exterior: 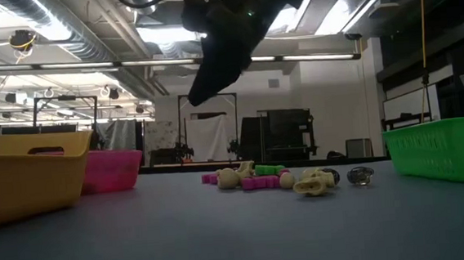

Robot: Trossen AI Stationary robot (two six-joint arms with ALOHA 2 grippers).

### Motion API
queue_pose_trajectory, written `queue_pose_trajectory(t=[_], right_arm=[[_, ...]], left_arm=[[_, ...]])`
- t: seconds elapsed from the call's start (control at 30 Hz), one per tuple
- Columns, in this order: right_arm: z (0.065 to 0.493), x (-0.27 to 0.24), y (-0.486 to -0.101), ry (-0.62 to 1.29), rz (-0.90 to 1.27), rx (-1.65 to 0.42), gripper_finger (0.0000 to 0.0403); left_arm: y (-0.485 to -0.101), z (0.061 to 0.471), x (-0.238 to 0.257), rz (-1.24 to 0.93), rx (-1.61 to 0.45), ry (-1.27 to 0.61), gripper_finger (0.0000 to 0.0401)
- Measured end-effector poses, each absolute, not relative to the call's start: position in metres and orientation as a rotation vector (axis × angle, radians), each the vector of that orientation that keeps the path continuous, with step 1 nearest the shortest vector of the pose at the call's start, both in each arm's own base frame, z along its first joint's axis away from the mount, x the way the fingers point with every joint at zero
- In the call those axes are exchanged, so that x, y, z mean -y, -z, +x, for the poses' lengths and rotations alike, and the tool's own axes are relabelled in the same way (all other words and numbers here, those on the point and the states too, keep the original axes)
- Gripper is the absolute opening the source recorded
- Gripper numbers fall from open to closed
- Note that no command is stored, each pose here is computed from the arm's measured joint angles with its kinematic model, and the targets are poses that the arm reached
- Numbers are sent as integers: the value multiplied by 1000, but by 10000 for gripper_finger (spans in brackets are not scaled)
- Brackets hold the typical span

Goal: Sort Halloween decoration
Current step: Put white skull toy into the orange bowl

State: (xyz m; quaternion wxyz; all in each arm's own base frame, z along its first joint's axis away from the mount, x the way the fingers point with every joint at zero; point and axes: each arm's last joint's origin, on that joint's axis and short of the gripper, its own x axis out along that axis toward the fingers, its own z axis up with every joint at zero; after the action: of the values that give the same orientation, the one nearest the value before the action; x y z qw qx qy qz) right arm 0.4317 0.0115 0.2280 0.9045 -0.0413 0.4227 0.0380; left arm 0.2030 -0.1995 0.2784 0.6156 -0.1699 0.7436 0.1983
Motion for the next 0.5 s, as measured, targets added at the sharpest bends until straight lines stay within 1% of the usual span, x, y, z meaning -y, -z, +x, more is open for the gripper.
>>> queue_pose_trajectory(t=[0.27,0.5], right_arm=[[427,-5,-220,14,-132,-919,168],[423,16,-210,170,-1,-944,168]], left_arm=[[-278,206,197,-335,-1600,-491,165],[-278,208,196,-309,-1554,-507,170]])
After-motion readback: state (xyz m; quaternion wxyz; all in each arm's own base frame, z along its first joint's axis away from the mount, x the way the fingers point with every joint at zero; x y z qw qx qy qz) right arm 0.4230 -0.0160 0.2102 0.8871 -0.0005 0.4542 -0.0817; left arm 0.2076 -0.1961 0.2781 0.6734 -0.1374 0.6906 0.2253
